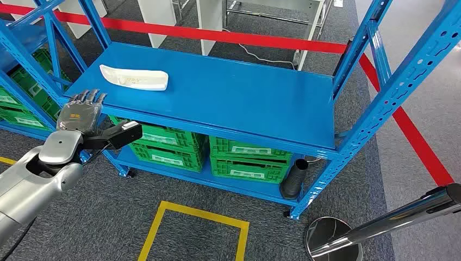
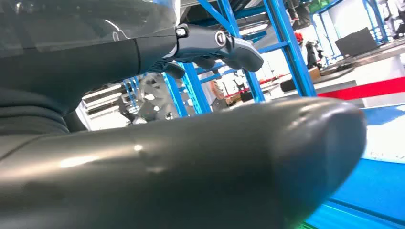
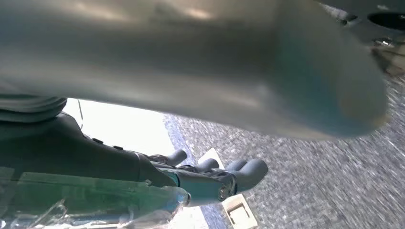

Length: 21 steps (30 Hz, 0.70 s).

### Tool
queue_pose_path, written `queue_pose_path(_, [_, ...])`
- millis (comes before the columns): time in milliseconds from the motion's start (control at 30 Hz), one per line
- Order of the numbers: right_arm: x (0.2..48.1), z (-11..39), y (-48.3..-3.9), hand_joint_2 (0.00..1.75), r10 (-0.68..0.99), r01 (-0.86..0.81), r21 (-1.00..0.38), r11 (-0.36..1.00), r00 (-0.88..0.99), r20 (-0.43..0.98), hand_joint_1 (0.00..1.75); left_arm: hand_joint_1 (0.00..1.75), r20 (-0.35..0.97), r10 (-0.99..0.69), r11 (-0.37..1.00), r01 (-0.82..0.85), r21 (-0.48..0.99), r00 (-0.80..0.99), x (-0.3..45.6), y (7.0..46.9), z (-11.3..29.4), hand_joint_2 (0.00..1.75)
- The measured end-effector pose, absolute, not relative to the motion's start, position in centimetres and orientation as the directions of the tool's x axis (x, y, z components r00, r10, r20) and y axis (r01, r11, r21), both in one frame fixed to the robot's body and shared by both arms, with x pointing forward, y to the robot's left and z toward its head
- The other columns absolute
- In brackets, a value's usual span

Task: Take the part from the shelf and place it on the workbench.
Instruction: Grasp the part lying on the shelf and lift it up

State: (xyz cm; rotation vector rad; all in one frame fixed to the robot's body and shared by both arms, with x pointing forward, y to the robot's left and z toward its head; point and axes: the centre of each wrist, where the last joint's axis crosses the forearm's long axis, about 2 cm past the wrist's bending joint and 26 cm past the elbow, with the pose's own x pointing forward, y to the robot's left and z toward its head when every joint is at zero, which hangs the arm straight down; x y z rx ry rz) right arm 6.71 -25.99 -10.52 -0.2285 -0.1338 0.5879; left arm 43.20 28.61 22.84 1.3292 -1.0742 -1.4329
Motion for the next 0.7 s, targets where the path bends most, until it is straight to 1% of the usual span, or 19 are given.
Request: queue_pose_path(700, [6.63, -10.55, -26.14, 0.00, 0.564, -0.534, -0.252, 0.807, 0.824, 0.058, 0.00, 0.00, -0.284, -0.959, -0.285, 0.063, 0.956, -0.027, 43.17, 28.73, 22.69, 0.00])
